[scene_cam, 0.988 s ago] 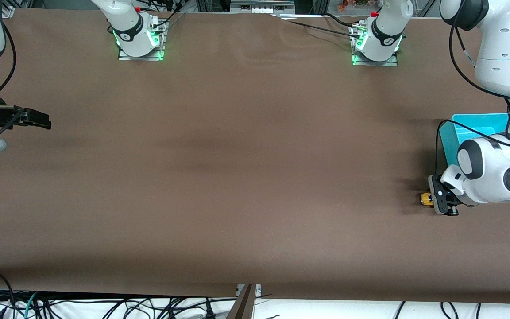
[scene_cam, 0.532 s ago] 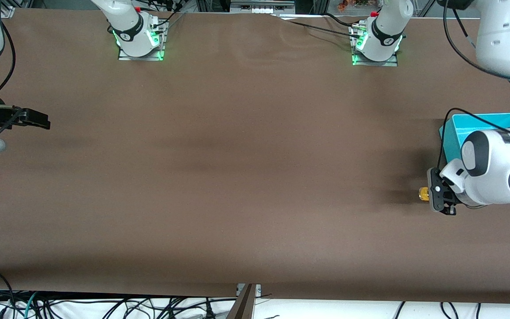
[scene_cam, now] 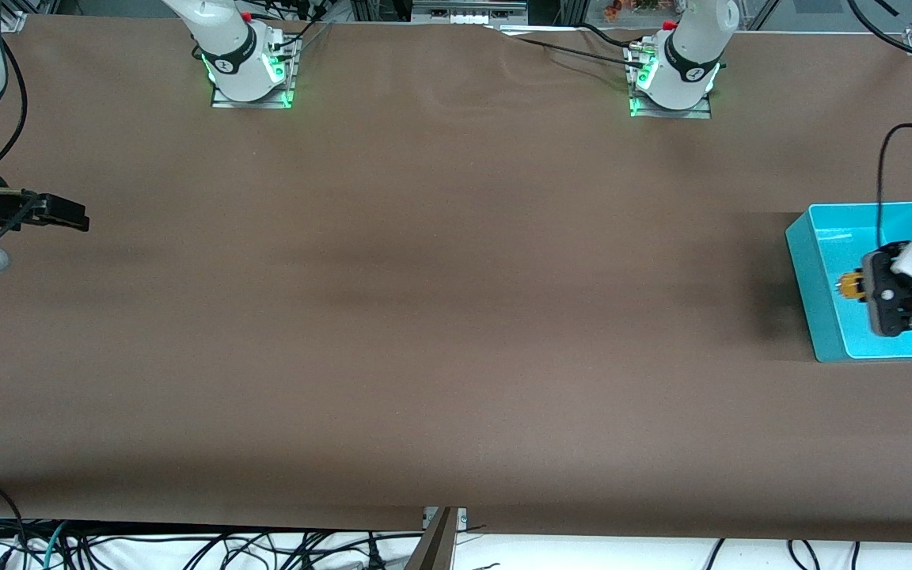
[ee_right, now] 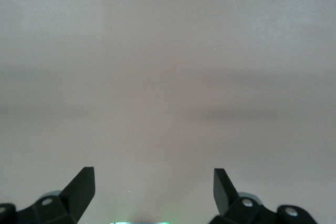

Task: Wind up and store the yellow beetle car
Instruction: 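Lift the car into the cyan bin and open the left gripper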

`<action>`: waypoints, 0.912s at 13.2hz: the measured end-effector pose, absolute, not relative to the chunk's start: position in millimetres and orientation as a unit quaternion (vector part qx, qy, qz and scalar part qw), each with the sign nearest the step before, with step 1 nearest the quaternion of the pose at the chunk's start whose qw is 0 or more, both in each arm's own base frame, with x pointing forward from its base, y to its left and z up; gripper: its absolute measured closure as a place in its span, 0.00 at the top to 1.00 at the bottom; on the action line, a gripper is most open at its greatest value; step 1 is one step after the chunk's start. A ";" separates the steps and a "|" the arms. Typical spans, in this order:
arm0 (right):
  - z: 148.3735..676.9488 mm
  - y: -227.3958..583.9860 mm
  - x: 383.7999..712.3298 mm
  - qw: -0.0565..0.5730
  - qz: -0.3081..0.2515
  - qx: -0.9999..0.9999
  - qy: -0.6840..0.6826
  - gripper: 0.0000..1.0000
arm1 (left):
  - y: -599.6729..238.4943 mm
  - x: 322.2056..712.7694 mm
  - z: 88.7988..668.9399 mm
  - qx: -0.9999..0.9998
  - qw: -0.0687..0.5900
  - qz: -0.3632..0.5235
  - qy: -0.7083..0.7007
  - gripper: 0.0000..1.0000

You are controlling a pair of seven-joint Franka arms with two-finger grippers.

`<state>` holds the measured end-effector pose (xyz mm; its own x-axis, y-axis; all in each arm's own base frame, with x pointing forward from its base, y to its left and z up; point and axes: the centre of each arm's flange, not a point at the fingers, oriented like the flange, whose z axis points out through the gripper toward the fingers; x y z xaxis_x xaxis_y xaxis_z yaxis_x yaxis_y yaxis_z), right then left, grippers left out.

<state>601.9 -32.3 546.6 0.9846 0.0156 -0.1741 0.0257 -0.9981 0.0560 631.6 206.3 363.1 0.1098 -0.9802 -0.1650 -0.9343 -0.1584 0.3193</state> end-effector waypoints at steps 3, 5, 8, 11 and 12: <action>546.5 -32.1 602.0 0.029 -0.087 0.996 0.011 1.00 | 261.9 607.4 306.7 0.727 0.035 -0.159 -0.667 0.49; 546.4 -32.0 602.1 0.029 -0.087 0.996 0.012 1.00 | 280.9 589.1 266.8 0.717 0.018 -0.136 -0.684 0.49; 546.3 -32.0 602.1 0.028 -0.087 0.996 0.019 1.00 | 280.4 567.4 224.6 0.712 0.000 -0.115 -0.693 0.49; 546.3 -32.0 602.1 0.028 -0.087 0.996 0.023 1.00 | 273.0 562.0 212.7 0.708 0.000 -0.109 -0.697 0.49; 546.4 -32.0 602.1 0.028 -0.087 0.996 0.024 1.00 | 272.2 563.2 213.8 0.707 -0.002 -0.108 -0.699 0.49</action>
